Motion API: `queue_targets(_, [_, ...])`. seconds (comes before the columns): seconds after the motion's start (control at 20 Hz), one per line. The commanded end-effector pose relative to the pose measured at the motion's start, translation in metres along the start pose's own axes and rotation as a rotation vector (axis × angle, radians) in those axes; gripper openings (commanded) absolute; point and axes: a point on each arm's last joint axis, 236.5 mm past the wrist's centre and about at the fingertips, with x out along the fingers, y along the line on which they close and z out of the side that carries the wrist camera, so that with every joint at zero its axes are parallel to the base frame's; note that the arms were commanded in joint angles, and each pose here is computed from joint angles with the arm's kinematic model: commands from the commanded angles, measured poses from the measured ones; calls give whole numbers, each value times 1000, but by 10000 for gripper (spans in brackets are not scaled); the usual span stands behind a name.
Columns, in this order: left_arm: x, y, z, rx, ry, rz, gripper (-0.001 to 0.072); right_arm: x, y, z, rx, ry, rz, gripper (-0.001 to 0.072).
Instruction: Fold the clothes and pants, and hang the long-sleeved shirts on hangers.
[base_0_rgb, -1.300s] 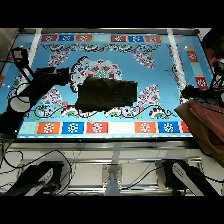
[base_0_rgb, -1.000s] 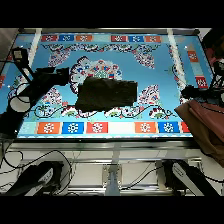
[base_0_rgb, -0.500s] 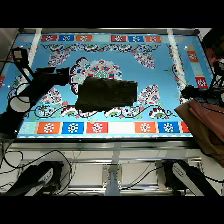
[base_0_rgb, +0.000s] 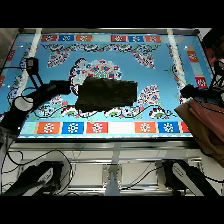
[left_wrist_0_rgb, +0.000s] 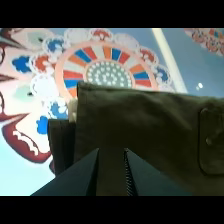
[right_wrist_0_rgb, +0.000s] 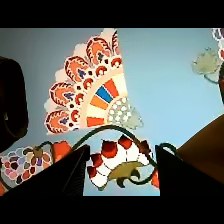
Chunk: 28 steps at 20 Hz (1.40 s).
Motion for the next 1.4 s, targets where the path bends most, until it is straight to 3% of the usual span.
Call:
queue_targets(0.0, [10, 22, -61, -164, 219, 0, 549, -1, 11, 3, 37, -11, 49, 462])
queue_targets(0.05, [11, 28, -78, -177, 285, 4, 660, -1, 14, 4, 45, -13, 60, 462])
queue_targets(0.25, [12, 31, -132, -168, 497, -15, 661, -1, 16, 5, 53, -17, 70, 462])
queue_targets(0.4, [9, 26, -152, -454, 584, 38, 661, -1, 16, 5, 53, -18, 70, 462])
queue_targets(0.75, [10, 27, -162, -642, 596, 94, 661, -2, 26, 8, 85, -28, 113, 462])
queue_targets(1.35, [54, 22, -149, -614, 438, 147, 643, -2, 29, 12, 98, -45, 126, 462])
